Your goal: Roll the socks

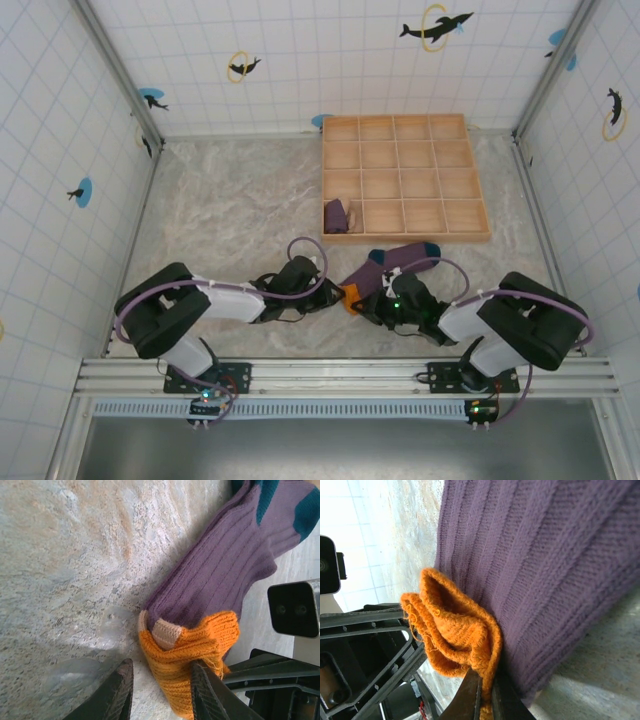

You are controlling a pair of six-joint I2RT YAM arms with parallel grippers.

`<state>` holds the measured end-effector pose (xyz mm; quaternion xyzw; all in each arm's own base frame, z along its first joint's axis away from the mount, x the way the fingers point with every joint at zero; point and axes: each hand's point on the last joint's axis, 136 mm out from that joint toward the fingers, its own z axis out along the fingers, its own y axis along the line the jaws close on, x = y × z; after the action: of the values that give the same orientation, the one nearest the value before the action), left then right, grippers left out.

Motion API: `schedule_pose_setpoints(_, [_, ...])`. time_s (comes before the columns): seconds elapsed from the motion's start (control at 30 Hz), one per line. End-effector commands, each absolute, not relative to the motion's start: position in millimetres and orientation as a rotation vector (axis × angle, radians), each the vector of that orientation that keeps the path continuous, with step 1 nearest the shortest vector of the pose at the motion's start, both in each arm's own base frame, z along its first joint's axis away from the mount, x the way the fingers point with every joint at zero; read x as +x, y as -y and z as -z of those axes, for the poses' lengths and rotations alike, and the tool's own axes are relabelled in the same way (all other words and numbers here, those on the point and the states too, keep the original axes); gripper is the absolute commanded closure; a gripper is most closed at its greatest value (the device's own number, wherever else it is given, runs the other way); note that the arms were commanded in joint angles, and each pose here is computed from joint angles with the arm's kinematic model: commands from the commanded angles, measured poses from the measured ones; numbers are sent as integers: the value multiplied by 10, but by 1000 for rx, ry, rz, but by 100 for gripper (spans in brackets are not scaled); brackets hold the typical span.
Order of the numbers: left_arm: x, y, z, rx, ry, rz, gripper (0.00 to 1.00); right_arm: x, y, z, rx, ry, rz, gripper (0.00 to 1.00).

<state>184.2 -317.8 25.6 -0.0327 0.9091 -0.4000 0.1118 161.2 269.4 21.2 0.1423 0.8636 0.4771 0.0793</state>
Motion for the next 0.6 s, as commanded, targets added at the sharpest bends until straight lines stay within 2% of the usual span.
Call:
schedule_pose_setpoints(0.0, [1841, 3172, -147, -137, -2682, 1153, 65, 1571, -2662, -166, 474, -2598, -1449, 100])
schedule_pose_setpoints(0.27, [1819, 3115, 9, -183, -2717, 1114, 69, 1585, -2666, -185, 486, -2589, -1464, 100])
schedule_pose_setpoints(0.43, [1792, 3058, 133, -208, -2781, 1034, 77, 1601, -2666, -202, 487, -2579, -1474, 100])
schedule_pose_setpoints(0.57, [1783, 2968, 229, -222, -2844, 910, 88, 1605, -2657, -211, 477, -2579, -1475, 100])
